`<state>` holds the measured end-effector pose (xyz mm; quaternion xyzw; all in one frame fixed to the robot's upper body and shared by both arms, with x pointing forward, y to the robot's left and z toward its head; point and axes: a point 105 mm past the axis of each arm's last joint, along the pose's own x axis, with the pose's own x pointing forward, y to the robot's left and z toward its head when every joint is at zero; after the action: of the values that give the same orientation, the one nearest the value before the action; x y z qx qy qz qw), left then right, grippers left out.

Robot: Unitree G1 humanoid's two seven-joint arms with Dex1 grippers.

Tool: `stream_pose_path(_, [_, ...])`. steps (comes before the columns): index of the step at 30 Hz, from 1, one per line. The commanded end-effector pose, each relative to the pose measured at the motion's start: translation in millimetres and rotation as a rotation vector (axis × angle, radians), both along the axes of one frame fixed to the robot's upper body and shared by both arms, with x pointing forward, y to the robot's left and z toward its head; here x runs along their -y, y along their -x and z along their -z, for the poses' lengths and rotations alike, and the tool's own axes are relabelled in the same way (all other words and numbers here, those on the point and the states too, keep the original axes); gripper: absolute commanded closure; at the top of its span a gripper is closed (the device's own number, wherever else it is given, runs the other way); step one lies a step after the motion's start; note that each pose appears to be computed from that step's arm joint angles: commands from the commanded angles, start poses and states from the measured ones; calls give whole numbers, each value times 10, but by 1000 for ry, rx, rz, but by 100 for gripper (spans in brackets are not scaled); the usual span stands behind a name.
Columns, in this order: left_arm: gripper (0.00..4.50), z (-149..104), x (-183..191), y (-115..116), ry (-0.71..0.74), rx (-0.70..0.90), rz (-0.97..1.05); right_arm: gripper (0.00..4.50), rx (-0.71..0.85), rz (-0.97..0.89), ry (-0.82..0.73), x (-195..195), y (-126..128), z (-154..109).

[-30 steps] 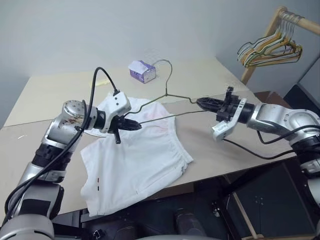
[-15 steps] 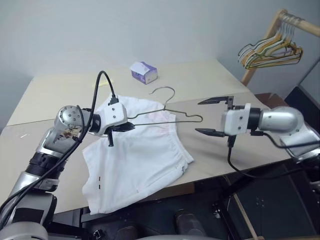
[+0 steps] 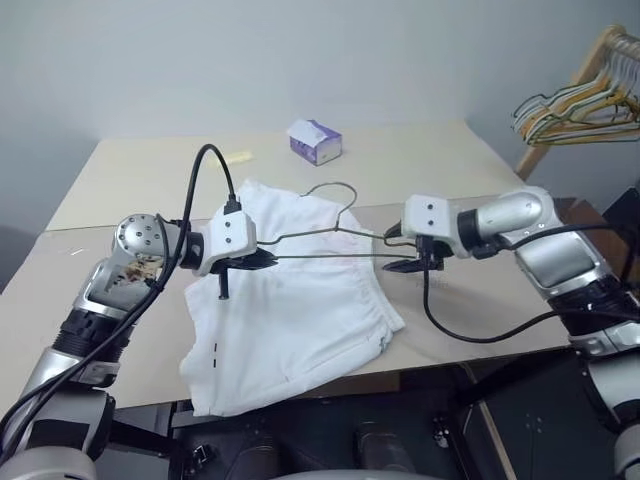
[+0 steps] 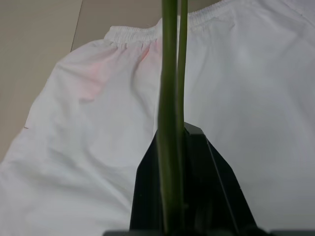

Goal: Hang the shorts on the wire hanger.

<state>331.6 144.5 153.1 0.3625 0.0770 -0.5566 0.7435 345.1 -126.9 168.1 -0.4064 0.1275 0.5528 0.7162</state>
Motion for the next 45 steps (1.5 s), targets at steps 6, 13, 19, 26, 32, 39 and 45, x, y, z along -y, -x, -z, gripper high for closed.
stream_pose_path(6, [450,-151,43,-11,-11,62,42,448,49,-28,25,-41,75,-219])
stream_pose_path(13, [423,-203,88,45,50,40,116,450,3,-11,33,27,143,-153])
stream_pose_path(19, [241,-296,-84,13,133,-19,102,450,-52,25,-26,139,260,-144])
stream_pose_path(26, [1,-544,-282,-158,271,59,-37,450,-265,254,-152,556,495,37])
stream_pose_path(32, [1,-679,-150,27,478,45,-54,450,-566,646,-374,982,620,304])
stream_pose_path(39, [1,-561,-143,378,488,-112,-38,450,-816,971,-496,1334,806,731])
stream_pose_path(45, [1,-518,-136,612,431,-167,18,450,-906,965,-433,1286,931,895])
